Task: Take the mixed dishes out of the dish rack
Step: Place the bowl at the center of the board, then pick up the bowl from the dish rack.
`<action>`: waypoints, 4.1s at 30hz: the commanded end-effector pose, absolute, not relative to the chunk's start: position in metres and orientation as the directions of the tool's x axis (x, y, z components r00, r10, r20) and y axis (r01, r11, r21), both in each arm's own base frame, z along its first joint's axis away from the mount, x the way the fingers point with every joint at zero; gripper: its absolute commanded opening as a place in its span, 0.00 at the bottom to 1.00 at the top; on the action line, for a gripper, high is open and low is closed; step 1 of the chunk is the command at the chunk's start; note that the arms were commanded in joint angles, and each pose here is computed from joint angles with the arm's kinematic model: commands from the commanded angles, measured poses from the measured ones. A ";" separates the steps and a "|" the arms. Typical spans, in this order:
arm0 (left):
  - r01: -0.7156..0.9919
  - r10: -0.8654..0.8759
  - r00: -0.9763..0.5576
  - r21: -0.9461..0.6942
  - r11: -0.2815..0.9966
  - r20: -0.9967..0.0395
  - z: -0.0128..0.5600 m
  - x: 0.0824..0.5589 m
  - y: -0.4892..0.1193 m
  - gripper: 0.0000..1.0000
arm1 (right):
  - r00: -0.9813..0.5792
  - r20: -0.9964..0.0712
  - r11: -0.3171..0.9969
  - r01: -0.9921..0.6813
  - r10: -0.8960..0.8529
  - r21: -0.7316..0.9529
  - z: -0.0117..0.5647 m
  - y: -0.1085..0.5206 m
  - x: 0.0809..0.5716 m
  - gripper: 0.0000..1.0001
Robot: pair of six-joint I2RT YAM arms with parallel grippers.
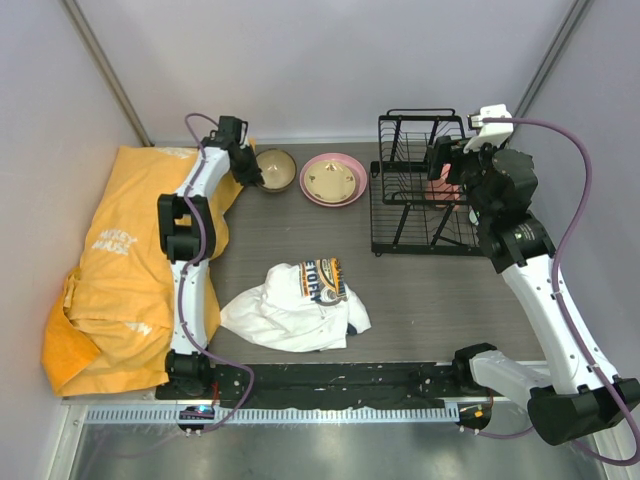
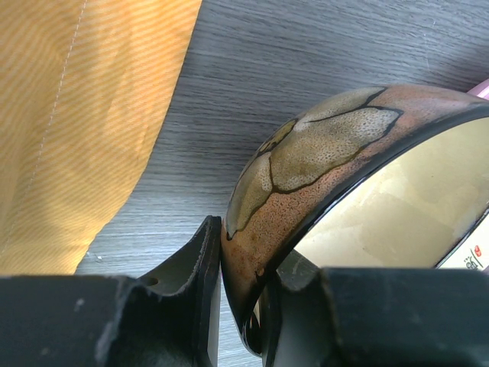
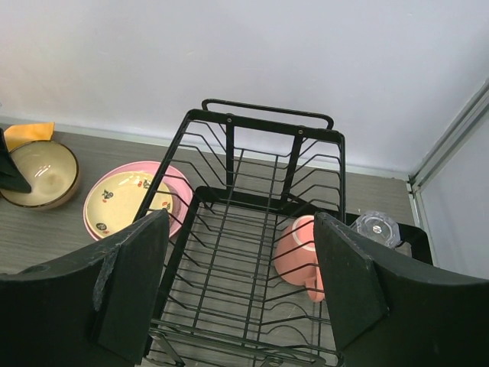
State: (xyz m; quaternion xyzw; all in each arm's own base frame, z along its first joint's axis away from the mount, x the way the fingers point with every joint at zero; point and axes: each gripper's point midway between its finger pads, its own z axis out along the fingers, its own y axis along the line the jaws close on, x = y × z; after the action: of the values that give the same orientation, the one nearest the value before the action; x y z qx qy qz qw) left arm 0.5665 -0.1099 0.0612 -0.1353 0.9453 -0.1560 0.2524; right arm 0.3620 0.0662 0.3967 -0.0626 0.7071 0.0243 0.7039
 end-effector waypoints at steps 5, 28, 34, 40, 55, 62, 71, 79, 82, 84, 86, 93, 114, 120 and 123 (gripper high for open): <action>-0.117 -0.367 -0.779 -0.457 0.882 -0.508 0.103 0.586 -0.116 0.00 | 0.057 -0.996 0.995 -0.078 -0.062 -0.066 0.415 0.055 0.356 0.80; -0.119 -0.357 -0.799 -0.454 0.883 -0.484 0.088 0.578 -0.117 0.15 | 0.032 -0.993 0.994 0.019 -0.112 -0.112 0.403 0.030 0.350 0.81; -0.109 -0.349 -0.798 -0.452 0.885 -0.491 0.092 0.575 -0.117 0.30 | 0.006 -0.987 0.983 0.089 -0.162 -0.161 0.400 0.011 0.348 0.81; -0.101 -0.346 -0.791 -0.450 0.887 -0.504 0.100 0.575 -0.117 0.50 | -0.026 -0.983 0.971 0.152 -0.184 -0.186 0.394 -0.019 0.344 0.81; -0.030 -0.316 -0.742 -0.442 0.897 -0.591 0.155 0.561 -0.117 0.77 | -0.149 -0.961 0.918 0.290 -0.234 -0.269 0.356 -0.116 0.317 0.81; 0.076 -0.233 -0.678 -0.382 0.921 -0.697 0.210 0.546 -0.118 0.88 | -0.256 -0.942 0.927 0.250 -0.215 -0.279 0.309 -0.156 0.329 0.79; 0.199 -0.064 -0.589 -0.222 0.955 -0.805 0.243 0.531 -0.116 0.95 | -0.297 -0.897 0.914 0.141 -0.328 -0.381 0.250 -0.167 0.356 0.75; 0.273 0.049 -0.521 -0.113 0.955 -0.852 0.256 0.514 -0.119 0.99 | -0.233 -0.878 0.902 0.005 -0.418 -0.431 0.220 -0.156 0.378 0.73; 0.306 0.099 -0.506 -0.071 0.949 -0.857 0.252 0.507 -0.124 0.99 | -0.237 -0.865 0.894 -0.043 -0.443 -0.446 0.201 -0.154 0.383 0.73; 0.327 0.124 -0.483 -0.047 0.944 -0.867 0.258 0.502 -0.129 0.99 | -0.237 -0.861 0.892 -0.061 -0.450 -0.449 0.195 -0.154 0.387 0.72; 0.331 0.146 -0.469 -0.020 0.943 -0.871 0.259 0.497 -0.129 1.00 | -0.253 -0.856 0.891 -0.079 -0.451 -0.447 0.182 -0.156 0.391 0.72; 0.350 0.197 -0.436 0.036 0.936 -0.878 0.255 0.492 -0.127 1.00 | -0.251 -0.851 0.887 -0.099 -0.461 -0.451 0.163 -0.159 0.400 0.71; 0.348 0.267 -0.407 0.122 0.930 -0.874 0.241 0.497 -0.135 1.00 | -0.189 -0.865 0.885 -0.105 -0.465 -0.453 0.157 -0.172 0.440 0.64; 0.348 0.279 -0.396 0.138 0.927 -0.875 0.244 0.497 -0.137 1.00 | -0.189 -0.867 0.887 -0.133 -0.461 -0.443 0.144 -0.172 0.449 0.60; 0.356 0.284 -0.392 0.140 0.924 -0.875 0.245 0.497 -0.140 1.00 | -0.186 -0.868 0.887 -0.141 -0.460 -0.439 0.140 -0.173 0.453 0.58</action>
State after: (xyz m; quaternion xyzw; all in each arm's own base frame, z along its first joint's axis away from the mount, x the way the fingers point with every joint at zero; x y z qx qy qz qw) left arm 0.4901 -0.1380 0.2168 0.1880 0.8581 -0.0435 0.4758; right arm 0.4357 -0.1675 0.1118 -0.1785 0.7931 -0.1144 0.5711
